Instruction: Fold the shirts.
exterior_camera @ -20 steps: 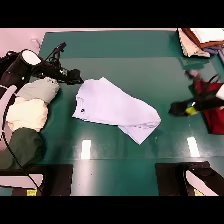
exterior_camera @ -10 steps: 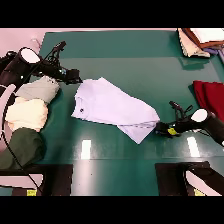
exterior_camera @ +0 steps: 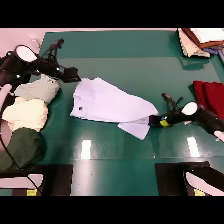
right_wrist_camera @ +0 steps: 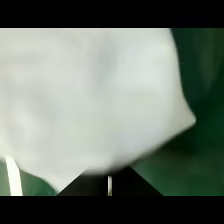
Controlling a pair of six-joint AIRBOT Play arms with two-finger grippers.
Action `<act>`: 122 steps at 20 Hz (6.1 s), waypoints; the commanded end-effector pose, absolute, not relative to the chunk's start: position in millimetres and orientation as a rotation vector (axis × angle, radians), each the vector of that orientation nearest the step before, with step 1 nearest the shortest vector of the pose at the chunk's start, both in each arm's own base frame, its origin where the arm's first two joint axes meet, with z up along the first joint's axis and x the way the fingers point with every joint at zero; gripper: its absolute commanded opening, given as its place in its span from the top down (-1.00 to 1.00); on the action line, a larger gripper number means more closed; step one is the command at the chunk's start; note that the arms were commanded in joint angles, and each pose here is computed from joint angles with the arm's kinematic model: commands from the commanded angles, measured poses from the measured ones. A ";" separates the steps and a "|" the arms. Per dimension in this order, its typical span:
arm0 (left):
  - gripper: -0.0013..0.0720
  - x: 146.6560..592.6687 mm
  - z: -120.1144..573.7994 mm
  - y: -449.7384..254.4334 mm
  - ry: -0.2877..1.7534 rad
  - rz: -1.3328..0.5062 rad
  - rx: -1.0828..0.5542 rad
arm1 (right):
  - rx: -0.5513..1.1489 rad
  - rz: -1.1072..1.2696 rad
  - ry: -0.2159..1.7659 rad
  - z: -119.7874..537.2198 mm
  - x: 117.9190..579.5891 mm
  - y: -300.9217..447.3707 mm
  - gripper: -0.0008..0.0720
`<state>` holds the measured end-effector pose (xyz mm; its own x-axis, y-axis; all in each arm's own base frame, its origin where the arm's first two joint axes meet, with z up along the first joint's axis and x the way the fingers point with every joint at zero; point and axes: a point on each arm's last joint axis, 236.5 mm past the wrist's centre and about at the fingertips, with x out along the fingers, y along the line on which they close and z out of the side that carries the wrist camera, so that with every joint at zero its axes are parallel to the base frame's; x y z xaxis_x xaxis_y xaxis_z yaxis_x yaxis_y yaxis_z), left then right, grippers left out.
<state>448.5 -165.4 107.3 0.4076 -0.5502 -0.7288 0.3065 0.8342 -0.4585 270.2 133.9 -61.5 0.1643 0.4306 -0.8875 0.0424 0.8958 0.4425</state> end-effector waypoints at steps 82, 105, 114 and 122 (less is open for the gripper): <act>0.92 358.0 95.8 -136.6 0.991 -0.450 -0.380 | 0.649 0.096 1.292 -16.3 263.7 2.8 0.93; 0.91 370.5 349.2 -106.4 0.522 -0.387 -0.215 | 0.216 0.057 0.767 310.9 333.4 -24.9 0.94; 0.91 494.4 62.0 -115.1 1.029 -0.277 -0.401 | 0.265 0.031 1.358 44.9 423.9 -36.7 0.94; 0.91 522.5 43.5 -126.7 1.053 -0.372 -0.332 | 0.213 0.050 1.292 45.4 475.2 -48.8 0.94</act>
<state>525.2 -123.1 51.6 0.4892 -0.4336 -0.7568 0.0922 0.8885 -0.4495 469.7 -46.8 47.8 0.2843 0.1616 -0.9450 0.1120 0.9733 0.2002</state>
